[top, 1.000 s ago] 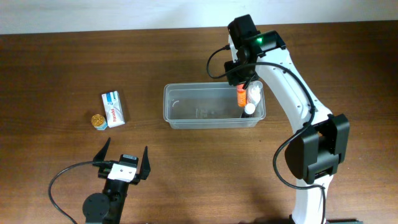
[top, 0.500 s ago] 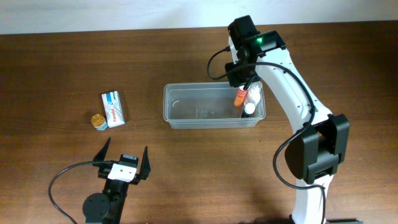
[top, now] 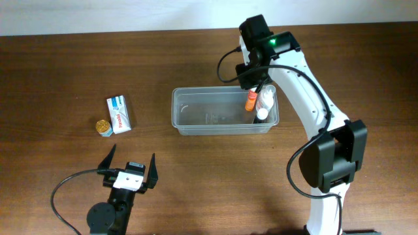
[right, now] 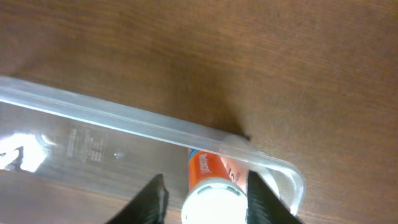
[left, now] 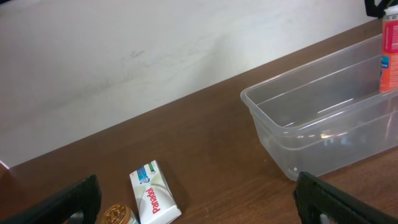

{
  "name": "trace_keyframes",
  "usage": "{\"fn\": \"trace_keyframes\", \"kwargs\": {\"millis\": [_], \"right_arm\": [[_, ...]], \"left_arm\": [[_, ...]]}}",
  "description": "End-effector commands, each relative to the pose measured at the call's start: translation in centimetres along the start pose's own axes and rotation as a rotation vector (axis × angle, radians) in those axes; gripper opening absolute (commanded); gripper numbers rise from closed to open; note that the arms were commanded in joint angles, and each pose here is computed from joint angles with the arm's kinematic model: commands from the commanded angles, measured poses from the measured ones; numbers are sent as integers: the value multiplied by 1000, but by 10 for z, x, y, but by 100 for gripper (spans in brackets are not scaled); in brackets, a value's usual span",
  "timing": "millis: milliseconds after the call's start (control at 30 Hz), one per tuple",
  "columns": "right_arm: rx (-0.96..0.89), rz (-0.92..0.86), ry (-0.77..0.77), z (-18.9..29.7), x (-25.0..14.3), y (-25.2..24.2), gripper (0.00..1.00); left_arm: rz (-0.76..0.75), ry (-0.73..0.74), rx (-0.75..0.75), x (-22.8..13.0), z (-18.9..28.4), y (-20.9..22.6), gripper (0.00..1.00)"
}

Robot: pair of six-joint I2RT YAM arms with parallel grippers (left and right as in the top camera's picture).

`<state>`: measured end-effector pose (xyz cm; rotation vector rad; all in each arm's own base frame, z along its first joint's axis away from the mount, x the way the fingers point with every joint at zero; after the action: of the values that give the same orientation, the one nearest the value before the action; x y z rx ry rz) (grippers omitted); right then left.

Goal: Pack container
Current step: 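Raise the right gripper out of the container and retract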

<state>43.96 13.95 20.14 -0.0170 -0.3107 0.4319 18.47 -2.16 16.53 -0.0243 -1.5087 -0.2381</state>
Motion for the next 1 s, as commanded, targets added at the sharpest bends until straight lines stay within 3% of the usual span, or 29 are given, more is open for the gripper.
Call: {"fn": "trace_keyframes", "kwargs": {"millis": [0,67,133,200,300,333,767,967], "right_arm": [[-27,11,-96,31,19,-2,39],[-33,7,-137,50,25,-5,42],[-40,-2,-176,72,28,-9,54],[-50,-20,-204,93,29,-17,59],[-66,-87,-227,117,25,-35,85],[-74,-125,-233,124,22,-45,99],[-210,-487,-153,152,-55,-189,98],[-248,-578,-143,156,-79,-224,98]], "left_arm": [[6,1,12,-2,0,1,99],[6,1,12,-2,0,1,99],[6,1,12,-2,0,1,99],[6,1,12,-2,0,1,100],[6,1,12,-2,0,1,99],[6,1,12,-2,0,1,99],[6,1,12,-2,0,1,100],[6,1,12,-2,0,1,99]]}}
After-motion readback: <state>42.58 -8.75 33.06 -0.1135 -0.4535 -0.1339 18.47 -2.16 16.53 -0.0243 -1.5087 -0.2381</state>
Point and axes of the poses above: each gripper's point midway between its finger pads, its own z axis back along the fingers, its own y axis along the line the jaws close on, x = y × z, the point moved 6 cm from there along z, back along the fingers, and after that the axes turned 11 degrees about z, right-handed, at the moved point
